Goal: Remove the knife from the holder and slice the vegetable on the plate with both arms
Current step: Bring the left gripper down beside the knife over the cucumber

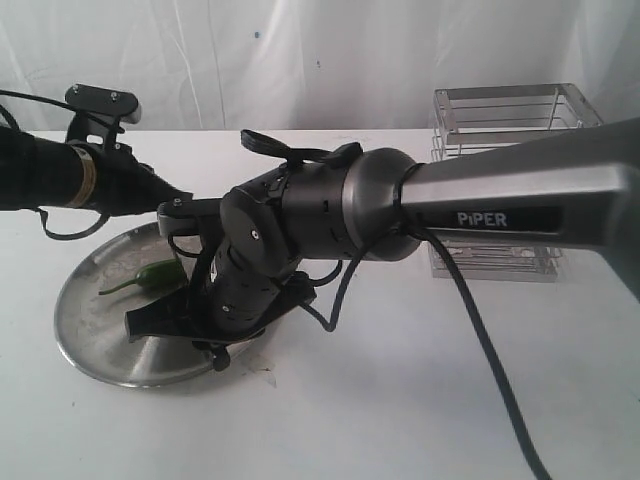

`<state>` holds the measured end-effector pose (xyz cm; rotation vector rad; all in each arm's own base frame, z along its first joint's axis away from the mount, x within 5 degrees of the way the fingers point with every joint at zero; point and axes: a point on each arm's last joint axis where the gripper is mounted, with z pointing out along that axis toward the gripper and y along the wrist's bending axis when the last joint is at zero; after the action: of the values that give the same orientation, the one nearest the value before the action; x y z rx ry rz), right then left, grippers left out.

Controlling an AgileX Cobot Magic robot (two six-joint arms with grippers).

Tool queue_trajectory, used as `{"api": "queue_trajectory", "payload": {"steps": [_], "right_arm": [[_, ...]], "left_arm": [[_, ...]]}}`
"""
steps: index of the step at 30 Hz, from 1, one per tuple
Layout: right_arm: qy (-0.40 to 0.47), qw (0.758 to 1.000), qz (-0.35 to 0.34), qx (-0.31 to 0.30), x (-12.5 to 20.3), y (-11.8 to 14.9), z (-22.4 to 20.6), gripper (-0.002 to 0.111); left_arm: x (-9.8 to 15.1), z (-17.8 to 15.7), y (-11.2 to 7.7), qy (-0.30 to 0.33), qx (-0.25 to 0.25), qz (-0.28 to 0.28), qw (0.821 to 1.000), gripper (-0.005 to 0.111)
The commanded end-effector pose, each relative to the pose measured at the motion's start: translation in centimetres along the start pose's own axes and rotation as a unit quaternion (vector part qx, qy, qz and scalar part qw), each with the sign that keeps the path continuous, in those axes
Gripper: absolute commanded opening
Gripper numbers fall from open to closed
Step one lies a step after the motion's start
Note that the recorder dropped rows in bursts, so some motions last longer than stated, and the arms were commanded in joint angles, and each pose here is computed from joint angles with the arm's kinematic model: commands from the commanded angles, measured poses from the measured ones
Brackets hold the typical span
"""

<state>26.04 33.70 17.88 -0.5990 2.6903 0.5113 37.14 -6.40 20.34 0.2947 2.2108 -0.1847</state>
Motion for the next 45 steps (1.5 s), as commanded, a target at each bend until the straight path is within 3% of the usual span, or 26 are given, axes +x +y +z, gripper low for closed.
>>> {"api": "queue_trajectory", "payload": {"steps": [1,15,26,40,45], "right_arm": [[-0.010,1.000,-0.006,-0.005,-0.3,0.2,-0.4,0.000],[-0.012,1.000,-0.001,-0.009,-0.3,0.3,-0.4,0.000],[-0.022,1.000,-0.003,-0.011,-0.5,0.3,-0.3,0.000],[-0.014,1.000,-0.003,-0.005,-0.2,0.0,1.3,0.000],[-0.019,1.000,-0.003,-0.007,-0.3,0.0,1.2,0.000]], "left_arm": [[0.8,1.1,0.0,0.018,0.008,0.019,1.000,0.000],[1.8,2.1,0.4,0.035,-0.008,0.013,0.999,0.000],[3.4,3.6,0.2,0.063,0.007,0.009,0.998,0.000],[3.5,3.7,0.2,0.065,0.008,0.013,0.998,0.000],[4.9,4.8,0.1,0.088,0.023,0.009,0.996,0.000]]}}
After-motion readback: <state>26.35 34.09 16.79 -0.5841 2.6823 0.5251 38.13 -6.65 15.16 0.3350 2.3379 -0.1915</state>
